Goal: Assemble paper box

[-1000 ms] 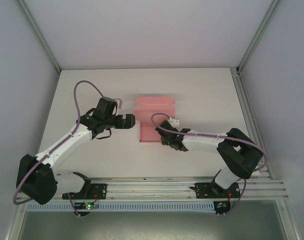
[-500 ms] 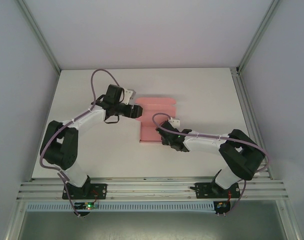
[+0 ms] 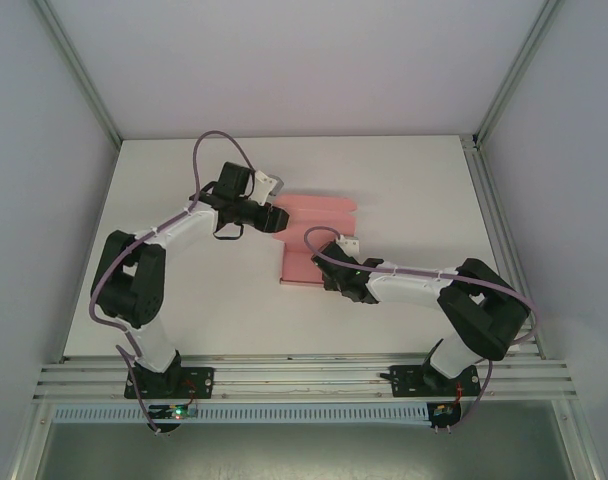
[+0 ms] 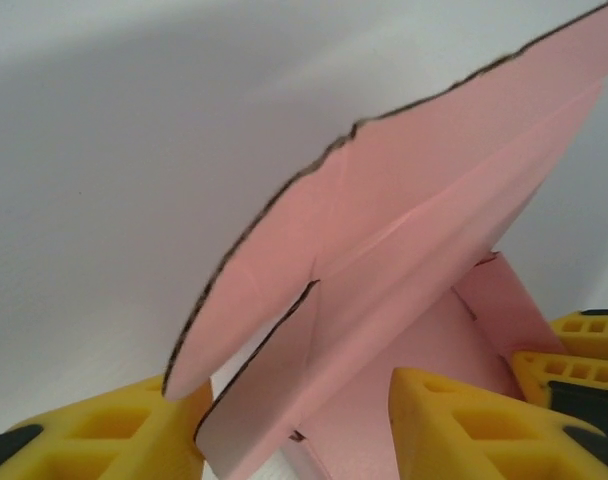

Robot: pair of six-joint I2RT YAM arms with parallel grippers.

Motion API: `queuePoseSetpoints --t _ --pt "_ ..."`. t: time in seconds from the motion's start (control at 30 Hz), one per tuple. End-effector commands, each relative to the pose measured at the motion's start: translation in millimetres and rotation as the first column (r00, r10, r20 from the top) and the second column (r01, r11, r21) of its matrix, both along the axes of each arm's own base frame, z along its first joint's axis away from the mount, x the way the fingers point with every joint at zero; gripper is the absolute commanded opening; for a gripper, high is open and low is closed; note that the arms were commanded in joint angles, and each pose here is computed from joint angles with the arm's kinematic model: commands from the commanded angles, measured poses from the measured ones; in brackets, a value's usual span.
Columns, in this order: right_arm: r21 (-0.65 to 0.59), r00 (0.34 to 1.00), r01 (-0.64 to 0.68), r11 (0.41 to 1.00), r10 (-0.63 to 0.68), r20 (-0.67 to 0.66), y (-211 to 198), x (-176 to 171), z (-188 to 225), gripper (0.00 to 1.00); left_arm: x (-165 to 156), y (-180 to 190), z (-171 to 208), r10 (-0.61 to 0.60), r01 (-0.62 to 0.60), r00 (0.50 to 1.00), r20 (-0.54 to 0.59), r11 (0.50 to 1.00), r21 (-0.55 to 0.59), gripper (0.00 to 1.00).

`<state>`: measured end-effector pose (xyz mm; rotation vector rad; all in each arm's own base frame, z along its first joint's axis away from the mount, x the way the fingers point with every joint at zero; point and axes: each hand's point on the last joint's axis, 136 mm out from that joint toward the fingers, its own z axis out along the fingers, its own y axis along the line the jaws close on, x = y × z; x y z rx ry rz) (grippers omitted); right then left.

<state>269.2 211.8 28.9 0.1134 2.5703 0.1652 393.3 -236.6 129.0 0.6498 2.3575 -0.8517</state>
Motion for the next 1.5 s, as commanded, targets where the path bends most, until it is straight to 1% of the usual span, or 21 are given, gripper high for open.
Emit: queuePoseSetpoints --t 0.0,0.03,0.1,0.13,0.17,0.23,0.27,0.33,0.37,0.43,0.6,0.67,0.77,0.83,0.93,1.03,1.17,1.3,1.37,1.4,1.47 --pt "0.01 1.0 -0.019 1.0 0.019 0.002 3 -3 1 0.22 5 4 1 -0.01 0.009 1.0 0.015 0.999 0.047 0.39" --pt "0.01 1.0 -0.017 1.0 0.017 0.004 2 -3 1 0.22 5 4 1 -0.012 0.012 1.0 0.011 0.999 0.048 0.26" --pt "0.009 1.0 -0.02 1.0 0.02 0.015 3 -2 3 0.22 4 4 2 -0.022 0.021 1.0 0.023 0.999 0.05 0.05" --pt "0.007 0.999 -0.024 1.0 0.023 0.027 2 -1 6 0.23 4 4 1 -0.025 0.023 0.999 0.034 0.998 0.057 0.0" --pt "0.003 0.999 -0.029 1.0 0.029 0.046 2 2 12 0.26 2 3 2 -0.043 0.039 0.998 0.049 0.997 0.061 0.0" --pt "-0.021 0.994 -0.043 0.999 0.045 0.103 -1 9 34 0.41 -3 1 7 -0.083 0.078 0.993 0.083 0.995 0.058 0.0" --pt "-0.038 0.99 -0.056 0.998 0.06 0.125 -4 11 45 0.44 -5 -1 10 -0.1 0.096 0.99 0.097 0.994 0.053 0.0" --pt "-0.077 0.981 -0.098 0.992 0.11 0.159 -10 16 71 0.53 -7 -2 17 -0.126 0.122 0.984 0.127 0.992 0.043 0.0" --pt "-0.092 0.977 -0.112 0.989 0.127 0.171 -14 18 80 0.56 -10 -4 21 -0.144 0.14 0.98 0.138 0.989 0.04 0.0" --pt "-0.1 0.965 -0.14 0.985 0.158 0.208 -25 23 99 0.7 -14 -8 28 -0.173 0.169 0.973 0.155 0.985 0.036 0.0" --pt "0.003 0.922 -0.257 0.966 0.244 0.301 -35 43 129 0.74 -20 -15 29 -0.201 0.192 0.963 0.18 0.979 0.067 0.0" --pt "0.002 0.893 -0.326 0.945 0.307 0.329 -37 53 139 0.74 -23 -17 27 -0.213 0.203 0.96 0.18 0.976 0.074 0.0" --pt "-0.043 0.836 -0.444 0.895 0.431 0.339 -39 67 143 0.73 -25 -19 28 -0.226 0.216 0.957 0.184 0.974 0.071 0.0" --pt "-0.036 0.843 -0.454 0.89 0.443 0.305 -45 76 139 0.65 -25 -20 29 -0.225 0.216 0.956 0.187 0.974 0.068 0.0" --pt "0.001 0.855 -0.472 0.882 0.457 0.246 -47 79 131 0.54 -24 -19 26 -0.218 0.206 0.959 0.183 0.975 0.083 0.0" --pt "0.046 0.839 -0.517 0.855 0.495 0.228 -37 75 121 0.53 -26 -20 26 -0.224 0.212 0.958 0.181 0.974 0.085 0.0" --pt "0.032 0.848 -0.508 0.861 0.493 0.196 -39 81 107 0.52 -28 -20 26 -0.233 0.219 0.954 0.188 0.971 0.093 0.0" --pt "0.046 0.842 -0.522 0.852 0.507 0.184 -34 88 103 0.39 -28 -20 28 -0.226 0.209 0.954 0.195 0.973 0.101 0.0" --pt "0.055 0.836 -0.536 0.842 0.521 0.173 -31 88 102 0.35 -29 -20 29 -0.228 0.213 0.953 0.199 0.972 0.096 0.0" --pt "0.062 0.837 -0.536 0.842 0.521 0.169 -30 87 101 0.29 -28 -20 29 -0.222 0.206 0.954 0.202 0.974 0.098 0.0" --pt "0.074 0.838 -0.538 0.84 0.523 0.153 -30 85 100 0.22 -26 -19 29 -0.203 0.185 0.959 0.2 0.977 0.102 0.0"
